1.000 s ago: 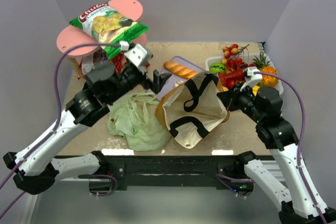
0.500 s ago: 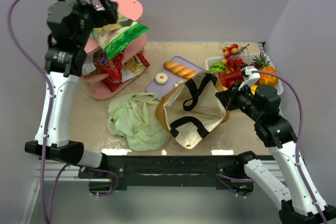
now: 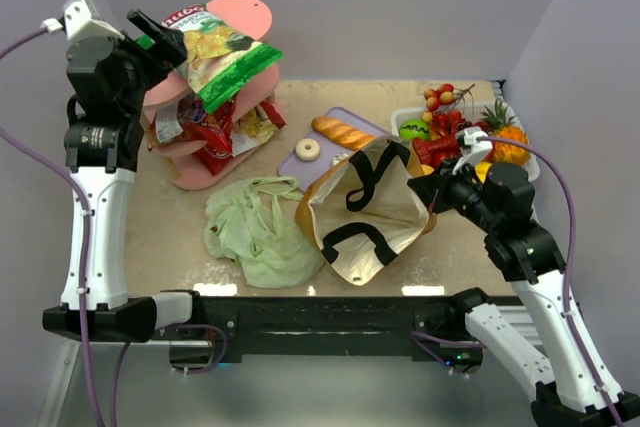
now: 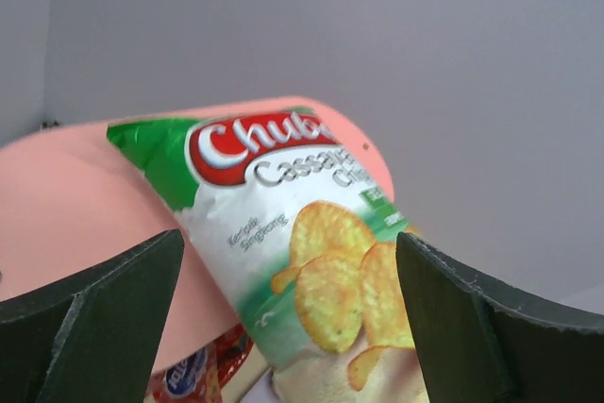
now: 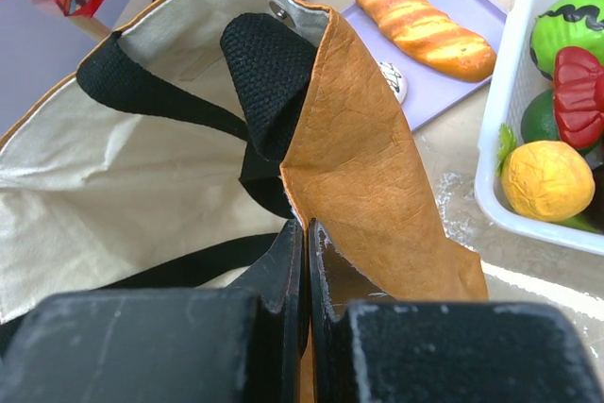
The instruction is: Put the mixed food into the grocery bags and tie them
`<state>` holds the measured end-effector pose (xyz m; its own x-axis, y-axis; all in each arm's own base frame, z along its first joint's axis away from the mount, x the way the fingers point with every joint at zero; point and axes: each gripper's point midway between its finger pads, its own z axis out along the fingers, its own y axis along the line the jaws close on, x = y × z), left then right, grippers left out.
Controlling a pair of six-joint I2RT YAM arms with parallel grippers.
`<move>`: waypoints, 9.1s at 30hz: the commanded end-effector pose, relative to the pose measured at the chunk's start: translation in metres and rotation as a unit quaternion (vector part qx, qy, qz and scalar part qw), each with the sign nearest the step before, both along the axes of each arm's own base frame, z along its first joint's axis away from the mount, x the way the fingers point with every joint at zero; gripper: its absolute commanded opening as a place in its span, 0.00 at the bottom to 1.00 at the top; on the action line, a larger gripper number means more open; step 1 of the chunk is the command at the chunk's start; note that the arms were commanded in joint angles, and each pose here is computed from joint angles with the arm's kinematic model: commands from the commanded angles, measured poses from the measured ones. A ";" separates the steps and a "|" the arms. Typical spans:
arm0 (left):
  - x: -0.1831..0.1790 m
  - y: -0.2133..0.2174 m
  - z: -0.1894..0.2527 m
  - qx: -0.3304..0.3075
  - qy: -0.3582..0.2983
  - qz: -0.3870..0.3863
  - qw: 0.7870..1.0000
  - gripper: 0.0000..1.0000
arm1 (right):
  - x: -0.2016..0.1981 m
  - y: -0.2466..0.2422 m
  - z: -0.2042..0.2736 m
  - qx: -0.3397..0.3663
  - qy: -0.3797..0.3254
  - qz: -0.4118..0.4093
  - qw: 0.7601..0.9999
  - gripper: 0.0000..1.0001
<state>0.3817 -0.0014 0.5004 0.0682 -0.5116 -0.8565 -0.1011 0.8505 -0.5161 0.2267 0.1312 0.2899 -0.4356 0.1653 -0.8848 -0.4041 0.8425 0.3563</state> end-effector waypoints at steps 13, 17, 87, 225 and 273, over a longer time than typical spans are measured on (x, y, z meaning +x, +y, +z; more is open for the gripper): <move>0.016 -0.022 -0.061 -0.140 0.027 -0.052 0.988 1.00 | -0.008 0.005 0.003 0.006 -0.011 0.023 1.000 0.00; 0.017 -0.020 -0.066 -0.149 0.017 -0.046 0.988 0.93 | -0.010 0.004 0.003 0.006 -0.011 0.024 1.000 0.00; -0.190 -0.322 0.052 0.208 -0.361 -0.515 0.749 0.00 | 0.016 -0.003 -0.012 -0.021 0.033 -0.020 0.999 0.00; -0.105 -0.307 -0.228 0.316 0.152 -0.474 0.808 0.00 | 0.026 -0.074 0.028 -0.118 0.043 -0.181 0.975 0.58; -0.091 -0.302 -0.201 0.205 0.153 -0.538 0.803 0.07 | 0.019 -0.043 0.014 -0.083 0.088 -0.108 0.987 0.00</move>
<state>0.2822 -0.2995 0.2834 -0.5138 0.2360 -0.8248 0.7230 0.6367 -0.2681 0.2299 0.0808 0.2936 -0.6172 0.0856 -0.7821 -0.1405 0.9661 0.2166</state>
